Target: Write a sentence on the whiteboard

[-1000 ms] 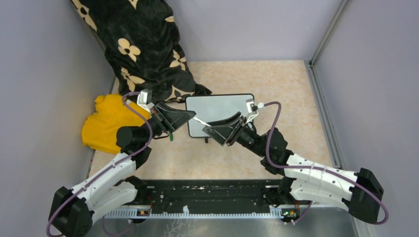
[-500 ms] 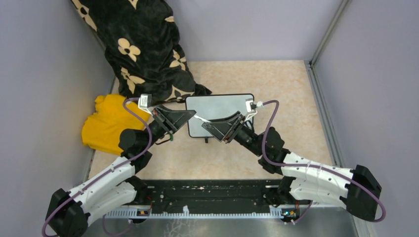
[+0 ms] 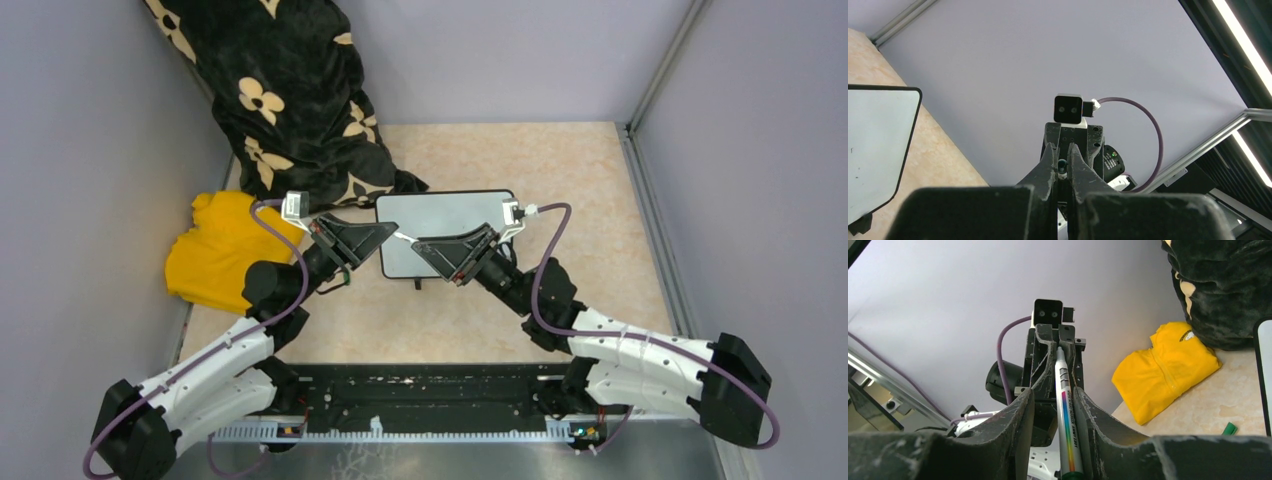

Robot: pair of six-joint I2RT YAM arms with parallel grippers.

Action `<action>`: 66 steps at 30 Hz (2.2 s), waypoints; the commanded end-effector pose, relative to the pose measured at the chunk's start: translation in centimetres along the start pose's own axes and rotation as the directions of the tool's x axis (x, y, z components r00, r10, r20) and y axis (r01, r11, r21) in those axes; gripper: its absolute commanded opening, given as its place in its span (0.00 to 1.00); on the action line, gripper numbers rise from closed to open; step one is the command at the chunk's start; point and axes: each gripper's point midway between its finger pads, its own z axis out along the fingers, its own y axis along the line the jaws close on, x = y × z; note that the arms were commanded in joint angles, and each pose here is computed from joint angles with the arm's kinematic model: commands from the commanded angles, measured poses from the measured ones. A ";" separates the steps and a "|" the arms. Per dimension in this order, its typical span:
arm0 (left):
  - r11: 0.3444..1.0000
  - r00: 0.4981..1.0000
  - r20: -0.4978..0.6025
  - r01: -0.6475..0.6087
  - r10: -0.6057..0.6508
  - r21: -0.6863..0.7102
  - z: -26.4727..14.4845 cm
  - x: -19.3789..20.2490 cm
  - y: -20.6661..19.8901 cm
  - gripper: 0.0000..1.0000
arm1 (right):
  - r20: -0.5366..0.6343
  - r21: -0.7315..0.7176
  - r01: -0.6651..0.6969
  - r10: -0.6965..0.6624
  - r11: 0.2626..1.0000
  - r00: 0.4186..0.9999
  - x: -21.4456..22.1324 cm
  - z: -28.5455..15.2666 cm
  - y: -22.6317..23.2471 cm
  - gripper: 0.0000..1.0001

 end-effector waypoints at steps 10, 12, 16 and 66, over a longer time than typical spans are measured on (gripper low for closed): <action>0.998 1.000 0.019 0.020 -0.019 -0.053 -0.4 0.2 1.3 0.00 | 0.089 -0.077 -0.024 0.031 0.997 0.996 -2.3 1.0 2.6 0.27; 0.998 1.000 0.020 0.021 -0.020 -0.056 -0.5 0.3 1.3 0.00 | 0.087 -0.074 -0.024 0.031 0.997 0.996 -2.3 1.1 2.5 0.26; 0.998 1.000 0.025 0.017 -0.016 -0.060 -0.6 0.2 1.3 0.00 | 0.090 -0.070 -0.027 0.033 0.997 0.995 -2.3 1.1 2.4 0.26; 0.994 0.998 0.009 0.057 -0.056 -0.097 -0.9 0.5 1.7 0.00 | 0.088 -0.065 -0.027 0.032 0.998 0.996 -2.2 1.2 2.2 0.05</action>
